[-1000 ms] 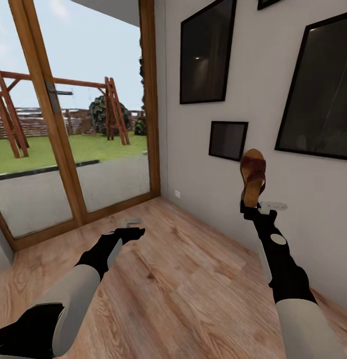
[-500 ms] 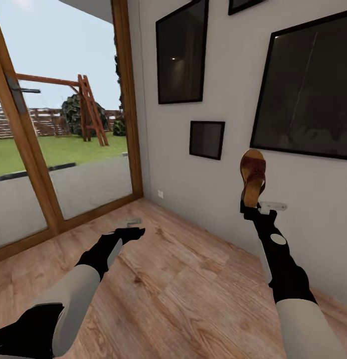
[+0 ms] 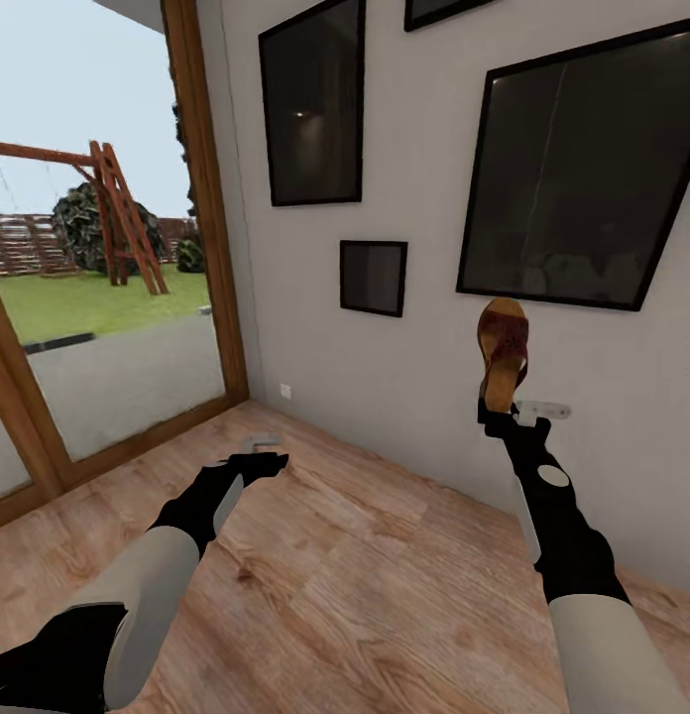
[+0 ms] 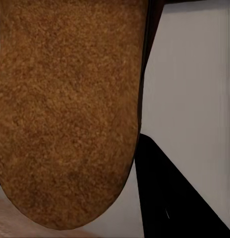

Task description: Pick up the two gym shoes and the two sandals from the corridor floor and place them onto the hallstand (shoe rack) in the corridor, making sure they are on the rack and not on the floor. Arrange them so the two gym shoes are next to each other and the two sandals are next to each other.

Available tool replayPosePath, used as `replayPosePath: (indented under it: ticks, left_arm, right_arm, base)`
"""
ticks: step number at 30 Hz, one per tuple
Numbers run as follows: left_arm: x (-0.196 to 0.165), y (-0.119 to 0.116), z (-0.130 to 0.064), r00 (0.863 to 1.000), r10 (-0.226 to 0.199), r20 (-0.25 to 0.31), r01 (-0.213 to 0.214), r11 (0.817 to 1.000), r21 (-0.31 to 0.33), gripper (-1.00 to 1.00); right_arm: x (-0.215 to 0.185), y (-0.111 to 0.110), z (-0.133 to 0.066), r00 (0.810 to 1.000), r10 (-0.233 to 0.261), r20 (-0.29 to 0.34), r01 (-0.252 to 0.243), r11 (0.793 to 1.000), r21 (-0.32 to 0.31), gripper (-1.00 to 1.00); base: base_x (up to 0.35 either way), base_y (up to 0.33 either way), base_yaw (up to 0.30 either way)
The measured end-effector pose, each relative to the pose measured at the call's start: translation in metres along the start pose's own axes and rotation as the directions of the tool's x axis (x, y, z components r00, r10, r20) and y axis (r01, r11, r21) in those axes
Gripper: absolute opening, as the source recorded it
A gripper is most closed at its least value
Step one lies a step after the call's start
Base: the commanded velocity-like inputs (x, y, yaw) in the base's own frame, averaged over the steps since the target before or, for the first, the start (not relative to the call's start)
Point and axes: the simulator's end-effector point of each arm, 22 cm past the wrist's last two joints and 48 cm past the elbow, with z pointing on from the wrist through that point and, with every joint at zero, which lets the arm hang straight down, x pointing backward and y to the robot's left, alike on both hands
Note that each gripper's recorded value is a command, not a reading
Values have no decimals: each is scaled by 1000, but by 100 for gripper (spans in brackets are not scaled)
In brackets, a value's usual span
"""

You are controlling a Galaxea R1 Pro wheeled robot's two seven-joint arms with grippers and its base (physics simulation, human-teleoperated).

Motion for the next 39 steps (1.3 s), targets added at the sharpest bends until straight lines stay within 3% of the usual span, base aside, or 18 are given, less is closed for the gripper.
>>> replayPosePath:
  ticks: [16,39]
  left_arm:
    - [0,0,0,1000,0,0,0,1000,1,100]
    - [0,0,0,1000,0,0,0,1000,1,100]
  right_arm:
    - [0,0,0,1000,0,0,0,1000,0,-100]
    - [0,0,0,1000,0,-1,0,1000,0,-100]
  base:
    - [33,165,-267]
    - [1,5,-267]
